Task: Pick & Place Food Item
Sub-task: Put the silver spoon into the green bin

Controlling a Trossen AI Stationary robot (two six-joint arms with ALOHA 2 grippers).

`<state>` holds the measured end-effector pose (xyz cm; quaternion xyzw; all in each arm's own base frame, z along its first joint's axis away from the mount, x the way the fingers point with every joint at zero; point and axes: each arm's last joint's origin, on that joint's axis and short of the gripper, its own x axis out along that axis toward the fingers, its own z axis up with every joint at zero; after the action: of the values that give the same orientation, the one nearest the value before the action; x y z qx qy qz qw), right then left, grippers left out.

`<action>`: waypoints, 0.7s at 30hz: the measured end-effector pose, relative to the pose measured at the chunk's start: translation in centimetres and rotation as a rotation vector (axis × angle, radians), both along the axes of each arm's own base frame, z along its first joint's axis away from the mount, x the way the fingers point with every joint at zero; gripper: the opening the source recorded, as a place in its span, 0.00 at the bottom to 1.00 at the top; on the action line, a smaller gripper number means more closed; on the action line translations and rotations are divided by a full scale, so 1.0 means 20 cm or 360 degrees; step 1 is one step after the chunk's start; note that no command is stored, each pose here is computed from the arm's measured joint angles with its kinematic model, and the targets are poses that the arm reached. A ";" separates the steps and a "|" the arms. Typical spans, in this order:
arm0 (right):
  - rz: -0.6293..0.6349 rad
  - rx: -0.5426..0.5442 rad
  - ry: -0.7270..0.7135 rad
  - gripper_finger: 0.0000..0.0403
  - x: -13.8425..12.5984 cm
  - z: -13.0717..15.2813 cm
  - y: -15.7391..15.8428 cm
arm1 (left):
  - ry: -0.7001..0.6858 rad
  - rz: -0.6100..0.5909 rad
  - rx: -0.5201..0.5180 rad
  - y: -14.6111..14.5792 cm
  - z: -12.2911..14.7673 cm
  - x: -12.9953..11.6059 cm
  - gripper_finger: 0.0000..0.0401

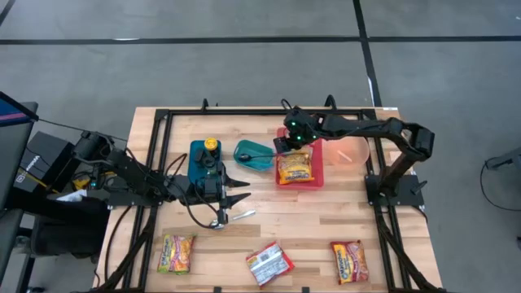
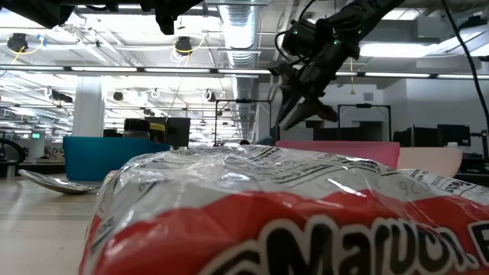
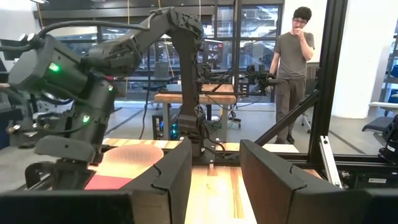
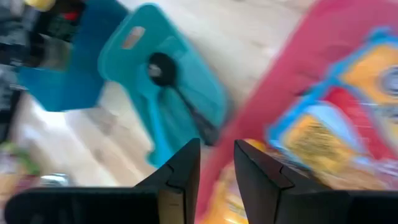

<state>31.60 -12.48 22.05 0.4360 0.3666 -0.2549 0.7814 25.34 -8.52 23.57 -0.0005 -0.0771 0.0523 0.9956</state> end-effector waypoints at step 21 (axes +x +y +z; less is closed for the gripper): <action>0.0147 -0.0632 0.0220 0.23 -0.17 0.26 0.24 | 0.0406 -0.0108 -0.0286 -0.01 -0.06 0.00 0.33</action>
<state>28.23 -7.72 27.16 0.2376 0.3815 -0.3153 0.8358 25.43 -8.73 22.36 -0.0856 0.0549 0.0248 0.9945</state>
